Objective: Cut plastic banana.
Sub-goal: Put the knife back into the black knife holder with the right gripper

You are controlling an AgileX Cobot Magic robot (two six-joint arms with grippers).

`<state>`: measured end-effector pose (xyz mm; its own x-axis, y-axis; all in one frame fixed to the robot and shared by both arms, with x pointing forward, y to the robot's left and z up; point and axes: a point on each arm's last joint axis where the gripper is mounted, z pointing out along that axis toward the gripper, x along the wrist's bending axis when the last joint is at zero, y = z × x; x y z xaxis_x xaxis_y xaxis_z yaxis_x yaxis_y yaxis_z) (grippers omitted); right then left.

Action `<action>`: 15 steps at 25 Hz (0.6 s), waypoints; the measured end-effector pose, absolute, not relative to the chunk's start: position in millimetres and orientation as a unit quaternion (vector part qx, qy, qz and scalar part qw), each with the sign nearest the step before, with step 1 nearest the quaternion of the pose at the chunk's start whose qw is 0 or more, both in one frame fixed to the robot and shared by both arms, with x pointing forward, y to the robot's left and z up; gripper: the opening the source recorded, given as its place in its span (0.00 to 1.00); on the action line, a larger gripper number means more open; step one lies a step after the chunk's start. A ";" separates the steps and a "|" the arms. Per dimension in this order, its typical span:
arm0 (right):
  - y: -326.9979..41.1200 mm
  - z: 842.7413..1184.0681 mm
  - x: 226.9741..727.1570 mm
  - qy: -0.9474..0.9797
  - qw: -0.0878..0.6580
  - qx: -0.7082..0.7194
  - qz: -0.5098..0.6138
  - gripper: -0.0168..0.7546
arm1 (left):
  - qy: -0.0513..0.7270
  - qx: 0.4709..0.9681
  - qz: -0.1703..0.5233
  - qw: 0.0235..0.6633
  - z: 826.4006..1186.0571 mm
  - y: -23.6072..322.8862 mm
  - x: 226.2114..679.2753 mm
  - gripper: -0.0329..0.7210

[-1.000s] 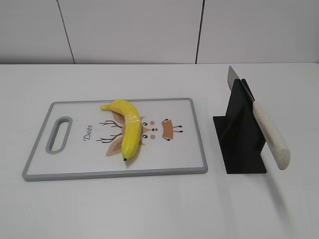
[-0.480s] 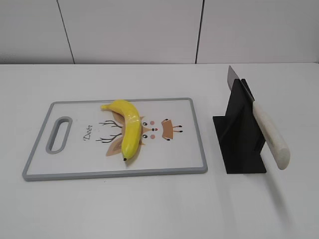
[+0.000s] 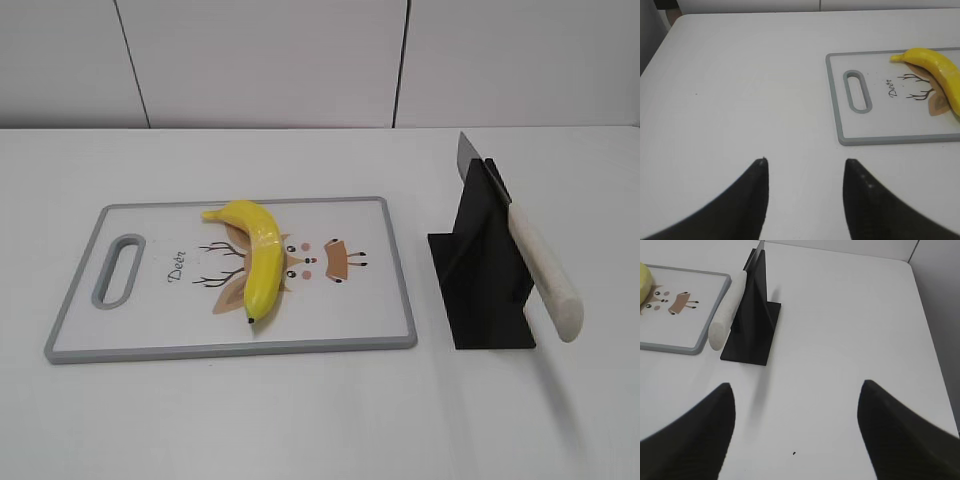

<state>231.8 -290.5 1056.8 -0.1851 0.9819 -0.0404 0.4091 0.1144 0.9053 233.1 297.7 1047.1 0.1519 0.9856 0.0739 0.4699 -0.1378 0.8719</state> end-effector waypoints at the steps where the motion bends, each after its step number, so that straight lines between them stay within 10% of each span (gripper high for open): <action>1: -290.5 1056.8 231.8 0.656 0.356 0.530 0.402 0.78 | 0.546 0.666 0.354 0.364 1047.1 297.7 233.1 0.64; 15: -290.5 1056.8 231.8 0.656 0.356 0.530 0.402 0.78 | 0.546 0.666 0.354 0.364 1047.1 297.7 233.1 0.59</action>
